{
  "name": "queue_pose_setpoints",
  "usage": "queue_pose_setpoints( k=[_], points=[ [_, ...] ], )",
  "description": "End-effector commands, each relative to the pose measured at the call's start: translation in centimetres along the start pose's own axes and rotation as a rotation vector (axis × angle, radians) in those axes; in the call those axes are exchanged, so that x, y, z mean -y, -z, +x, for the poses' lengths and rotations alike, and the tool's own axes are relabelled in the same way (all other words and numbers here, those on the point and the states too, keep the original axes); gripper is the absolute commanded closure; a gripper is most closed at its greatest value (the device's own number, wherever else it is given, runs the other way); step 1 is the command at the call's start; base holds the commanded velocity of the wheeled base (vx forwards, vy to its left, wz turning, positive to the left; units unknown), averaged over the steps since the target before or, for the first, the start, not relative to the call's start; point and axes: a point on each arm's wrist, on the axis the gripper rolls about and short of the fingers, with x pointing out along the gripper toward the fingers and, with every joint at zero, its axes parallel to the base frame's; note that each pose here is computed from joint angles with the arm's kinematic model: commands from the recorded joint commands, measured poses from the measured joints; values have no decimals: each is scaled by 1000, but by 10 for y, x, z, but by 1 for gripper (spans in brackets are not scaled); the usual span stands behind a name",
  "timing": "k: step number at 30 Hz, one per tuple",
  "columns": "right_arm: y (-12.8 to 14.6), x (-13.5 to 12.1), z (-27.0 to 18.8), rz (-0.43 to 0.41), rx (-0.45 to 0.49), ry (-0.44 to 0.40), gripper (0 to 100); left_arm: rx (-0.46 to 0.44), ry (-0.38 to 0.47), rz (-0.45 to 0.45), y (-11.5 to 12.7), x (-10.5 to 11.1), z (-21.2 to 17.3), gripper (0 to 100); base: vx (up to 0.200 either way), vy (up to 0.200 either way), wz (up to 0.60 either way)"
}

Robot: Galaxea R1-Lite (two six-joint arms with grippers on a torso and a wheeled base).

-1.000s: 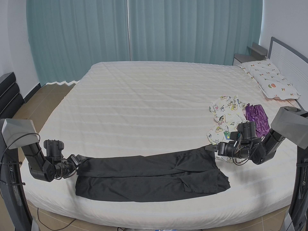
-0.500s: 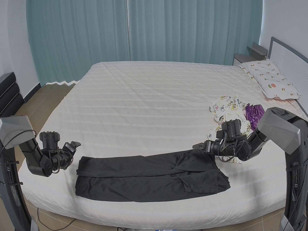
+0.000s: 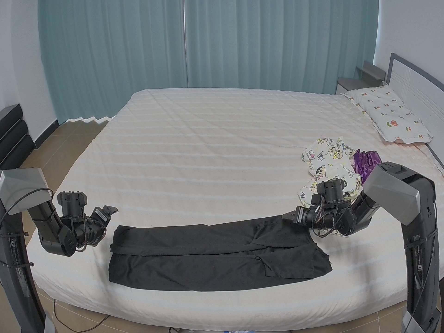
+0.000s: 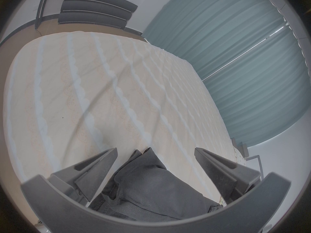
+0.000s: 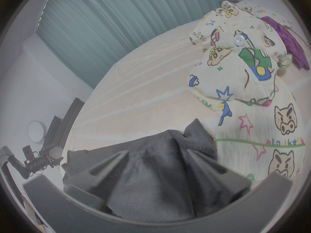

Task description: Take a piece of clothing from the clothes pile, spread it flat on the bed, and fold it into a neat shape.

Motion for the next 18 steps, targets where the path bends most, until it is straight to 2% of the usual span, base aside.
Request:
queue_pose_setpoints(
  k=[1,8,14,15,18],
  points=[
    [-3,0,-3,9,11,1,100,-2,-4,-1,1,-1,0,0,0,0,0],
    [-17,-3,-17,10,50,-3,100,-4,-9,0,1,-2,0,0,0,0,0],
    [-15,0,-16,13,50,22,100,-4,-9,-2,1,-2,0,0,0,0,0],
    [-13,0,-15,13,46,21,0,-4,-9,-2,1,-2,0,0,0,0,0],
    [-8,-1,-11,7,33,23,0,-4,-9,-2,1,-2,0,0,0,0,0]
  ],
)
